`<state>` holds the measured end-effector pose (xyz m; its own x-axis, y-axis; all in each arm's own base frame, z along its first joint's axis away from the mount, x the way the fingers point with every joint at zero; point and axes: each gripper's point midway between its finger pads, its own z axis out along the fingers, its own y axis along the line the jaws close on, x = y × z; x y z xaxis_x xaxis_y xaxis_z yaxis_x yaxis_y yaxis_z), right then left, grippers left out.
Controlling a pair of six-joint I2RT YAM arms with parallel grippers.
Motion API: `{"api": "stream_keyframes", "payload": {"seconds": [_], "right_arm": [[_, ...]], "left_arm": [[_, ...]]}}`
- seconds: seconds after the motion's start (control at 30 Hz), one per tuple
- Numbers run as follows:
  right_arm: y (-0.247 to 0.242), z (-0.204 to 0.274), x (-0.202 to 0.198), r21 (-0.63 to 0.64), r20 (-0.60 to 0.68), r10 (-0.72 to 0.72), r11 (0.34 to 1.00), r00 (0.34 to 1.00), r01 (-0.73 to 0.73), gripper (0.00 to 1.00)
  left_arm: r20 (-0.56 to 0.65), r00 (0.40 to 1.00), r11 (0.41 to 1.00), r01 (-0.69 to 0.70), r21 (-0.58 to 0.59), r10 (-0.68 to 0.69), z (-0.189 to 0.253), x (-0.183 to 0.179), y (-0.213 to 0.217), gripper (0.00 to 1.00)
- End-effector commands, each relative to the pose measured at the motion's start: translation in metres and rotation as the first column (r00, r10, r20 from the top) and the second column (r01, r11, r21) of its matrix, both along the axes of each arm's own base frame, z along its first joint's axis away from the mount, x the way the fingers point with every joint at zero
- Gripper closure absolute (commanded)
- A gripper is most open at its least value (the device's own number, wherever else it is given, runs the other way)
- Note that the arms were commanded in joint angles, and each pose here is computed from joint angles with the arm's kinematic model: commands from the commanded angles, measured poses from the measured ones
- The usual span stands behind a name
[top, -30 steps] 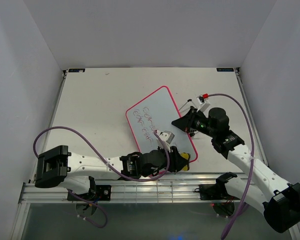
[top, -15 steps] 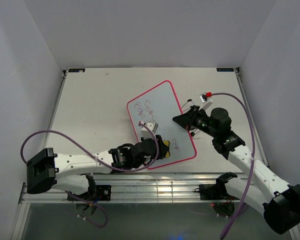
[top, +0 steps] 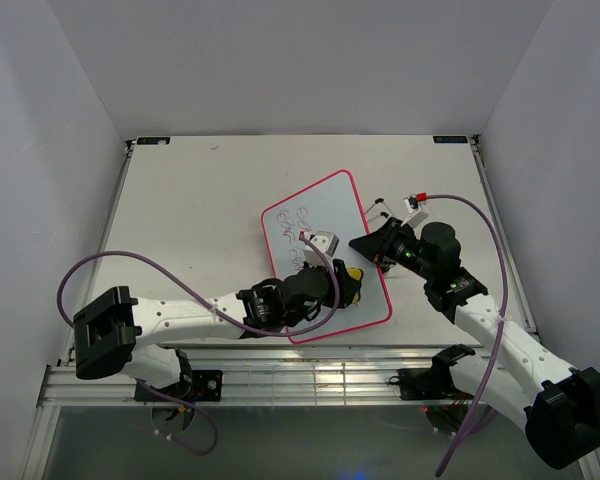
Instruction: Erase the whiteboard
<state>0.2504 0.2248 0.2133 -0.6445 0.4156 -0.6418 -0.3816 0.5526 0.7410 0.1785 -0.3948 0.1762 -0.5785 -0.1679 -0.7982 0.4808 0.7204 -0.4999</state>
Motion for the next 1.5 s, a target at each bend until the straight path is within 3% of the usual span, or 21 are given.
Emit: {"api": "stream_keyframes", "payload": {"seconds": [0.0,0.13,0.27,0.43,0.53,0.87,1.07,1.17,1.33,1.47], "right_arm": [[0.023,0.096,-0.021,0.199,0.206,0.114,0.968,0.972,-0.156,0.92],[0.021,0.102,-0.015,0.193,0.217,0.092,0.972,0.972,-0.135,0.92],[0.018,0.106,-0.011,0.185,0.221,0.067,0.977,0.973,-0.109,0.92],[0.017,0.108,-0.01,0.189,0.221,0.059,0.977,0.974,-0.102,0.92],[0.017,0.107,-0.009,0.19,0.216,0.056,0.977,0.975,-0.098,0.92],[0.018,0.11,-0.005,0.193,0.211,0.053,0.977,0.976,-0.095,0.92],[0.016,0.106,-0.005,0.192,0.209,0.041,0.978,0.977,-0.082,0.92],[0.014,0.107,-0.007,0.192,0.213,0.04,0.978,0.976,-0.081,0.92],[0.013,0.101,-0.014,0.187,0.205,0.057,0.978,0.977,-0.097,0.92],[0.012,0.099,-0.026,0.179,0.211,0.094,0.975,0.973,-0.133,0.92]], "left_arm": [[-0.04,0.993,0.994,0.107,-0.001,-0.107,-0.014,-0.021,-0.023,1.0],[-0.049,0.994,0.995,0.102,0.0,-0.102,-0.016,-0.024,-0.012,1.0],[-0.073,0.994,0.989,-0.076,0.128,0.086,-0.033,0.012,0.034,1.0],[-0.057,0.992,0.985,-0.099,0.142,0.108,-0.04,0.025,0.059,1.0],[-0.087,0.995,0.995,-0.038,0.09,0.046,-0.039,0.016,0.039,1.0],[-0.022,0.979,0.979,0.205,0.018,-0.204,-0.025,-0.057,-0.029,1.0],[-0.012,0.978,0.978,0.208,0.0,-0.208,-0.021,-0.063,-0.03,1.0],[0.031,0.993,0.993,0.114,0.034,-0.115,-0.016,-0.041,-0.01,1.0],[-0.027,0.997,0.991,-0.073,0.111,0.076,-0.033,0.009,0.041,1.0],[-0.082,0.966,0.962,-0.232,0.141,0.245,-0.047,0.053,0.095,1.0]]}}
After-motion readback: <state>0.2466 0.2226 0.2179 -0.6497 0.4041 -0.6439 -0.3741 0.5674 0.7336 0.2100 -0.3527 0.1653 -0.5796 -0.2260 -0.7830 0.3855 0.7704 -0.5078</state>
